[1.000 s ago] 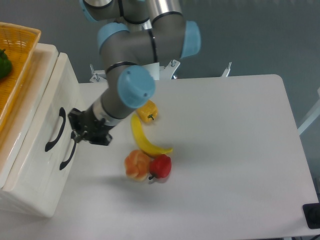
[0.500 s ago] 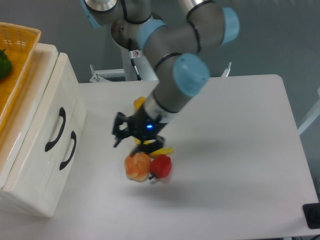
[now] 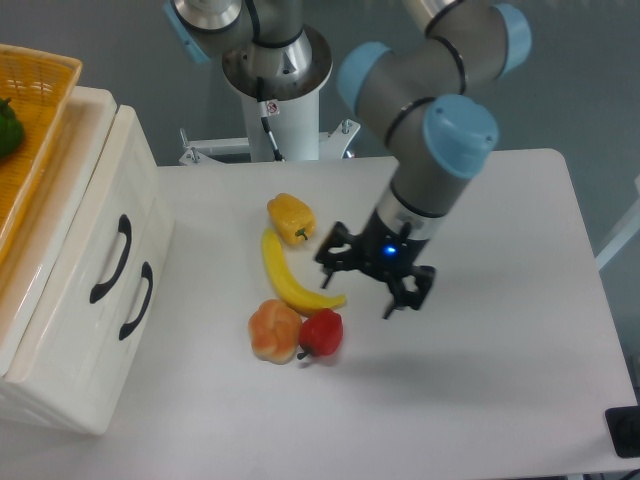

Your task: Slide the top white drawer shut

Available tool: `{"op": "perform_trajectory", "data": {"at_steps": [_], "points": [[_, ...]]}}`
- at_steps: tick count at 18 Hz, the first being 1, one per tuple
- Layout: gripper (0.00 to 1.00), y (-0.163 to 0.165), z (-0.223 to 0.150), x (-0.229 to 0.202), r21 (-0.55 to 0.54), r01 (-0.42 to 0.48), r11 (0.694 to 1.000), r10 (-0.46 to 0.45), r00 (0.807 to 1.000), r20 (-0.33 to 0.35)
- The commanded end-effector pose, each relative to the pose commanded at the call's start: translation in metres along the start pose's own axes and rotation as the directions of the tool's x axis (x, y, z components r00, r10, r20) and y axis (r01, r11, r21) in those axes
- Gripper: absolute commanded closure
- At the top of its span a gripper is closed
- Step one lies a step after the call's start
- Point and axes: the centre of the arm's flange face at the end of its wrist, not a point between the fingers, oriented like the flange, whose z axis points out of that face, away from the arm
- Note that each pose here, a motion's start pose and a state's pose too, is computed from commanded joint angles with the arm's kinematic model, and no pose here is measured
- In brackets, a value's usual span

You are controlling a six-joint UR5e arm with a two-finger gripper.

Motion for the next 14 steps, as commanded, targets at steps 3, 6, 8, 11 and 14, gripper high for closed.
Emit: {"op": "perform_trajectory", "data": {"at_steps": [3, 6, 8, 11, 14], "points": [[0.00, 0.022, 0.007, -0.027, -0.053, -0.102, 0.993, 0.105, 0.993, 0.056], [0.00, 0.040, 0.018, -0.047, -0.115, -0.242, 0.963, 0.249, 0.968, 0.043], [0.00, 0.060, 0.021, -0.057, -0.165, -0.336, 0.927, 0.343, 0.939, 0.016], [0.00, 0.091, 0.021, -0.079, -0.172, -0.371, 0.913, 0.378, 0.926, 0.006], [0.00, 0.099, 0.025, -0.087, -0.250, -0.382, 0.890, 0.390, 0.921, -0.018]]}}
